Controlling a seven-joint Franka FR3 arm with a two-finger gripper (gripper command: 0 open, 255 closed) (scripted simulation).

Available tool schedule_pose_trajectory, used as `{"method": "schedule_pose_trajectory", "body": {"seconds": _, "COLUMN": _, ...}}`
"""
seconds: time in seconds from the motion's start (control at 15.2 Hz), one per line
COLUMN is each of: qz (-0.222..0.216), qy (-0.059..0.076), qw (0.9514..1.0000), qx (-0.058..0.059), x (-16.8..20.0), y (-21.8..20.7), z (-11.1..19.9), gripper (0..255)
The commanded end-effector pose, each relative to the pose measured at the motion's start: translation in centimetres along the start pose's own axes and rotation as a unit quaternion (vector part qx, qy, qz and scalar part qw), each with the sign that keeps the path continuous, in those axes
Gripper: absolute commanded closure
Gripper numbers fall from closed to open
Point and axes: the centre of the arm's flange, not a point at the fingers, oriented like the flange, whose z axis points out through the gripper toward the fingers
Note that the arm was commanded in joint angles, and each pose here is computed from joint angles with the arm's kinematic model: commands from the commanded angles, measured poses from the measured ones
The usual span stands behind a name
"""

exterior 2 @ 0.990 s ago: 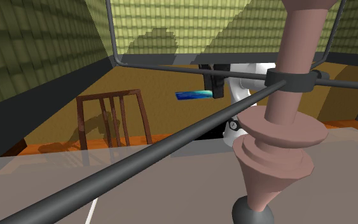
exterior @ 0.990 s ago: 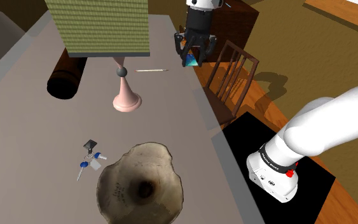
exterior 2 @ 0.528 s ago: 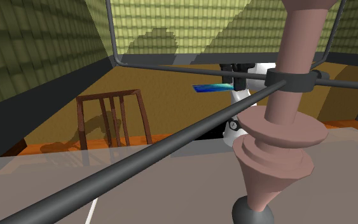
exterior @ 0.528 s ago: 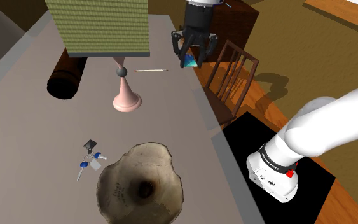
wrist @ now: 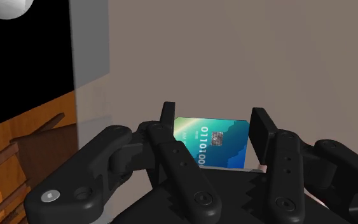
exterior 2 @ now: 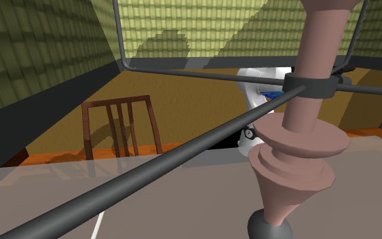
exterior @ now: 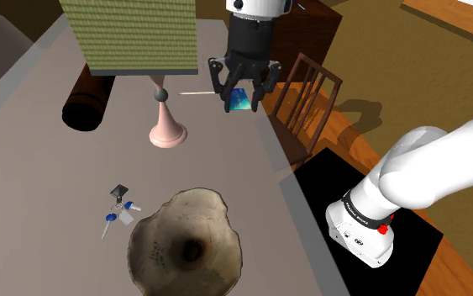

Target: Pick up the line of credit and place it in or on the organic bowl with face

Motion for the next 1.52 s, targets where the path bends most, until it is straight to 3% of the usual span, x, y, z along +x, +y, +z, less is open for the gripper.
{"method": "schedule_pose_trajectory", "body": {"seconds": 0.0, "qz": 0.001, "qy": 0.0, "qw": 1.0, "qx": 0.0, "x": -2.3, "y": -1.1, "z": 0.5, "gripper": 255}}
{"method": "schedule_pose_trajectory", "body": {"seconds": 1.39, "qz": 0.001, "qy": 0.0, "qw": 1.0, "qx": 0.0, "x": -26.8, "y": -13.6, "z": 3.6, "gripper": 255}}
{"method": "schedule_pose_trajectory", "body": {"seconds": 1.45, "qz": 0.001, "qy": 0.0, "qw": 1.0, "qx": 0.0, "x": -26.7, "y": -13.6, "z": 4.2, "gripper": 255}}
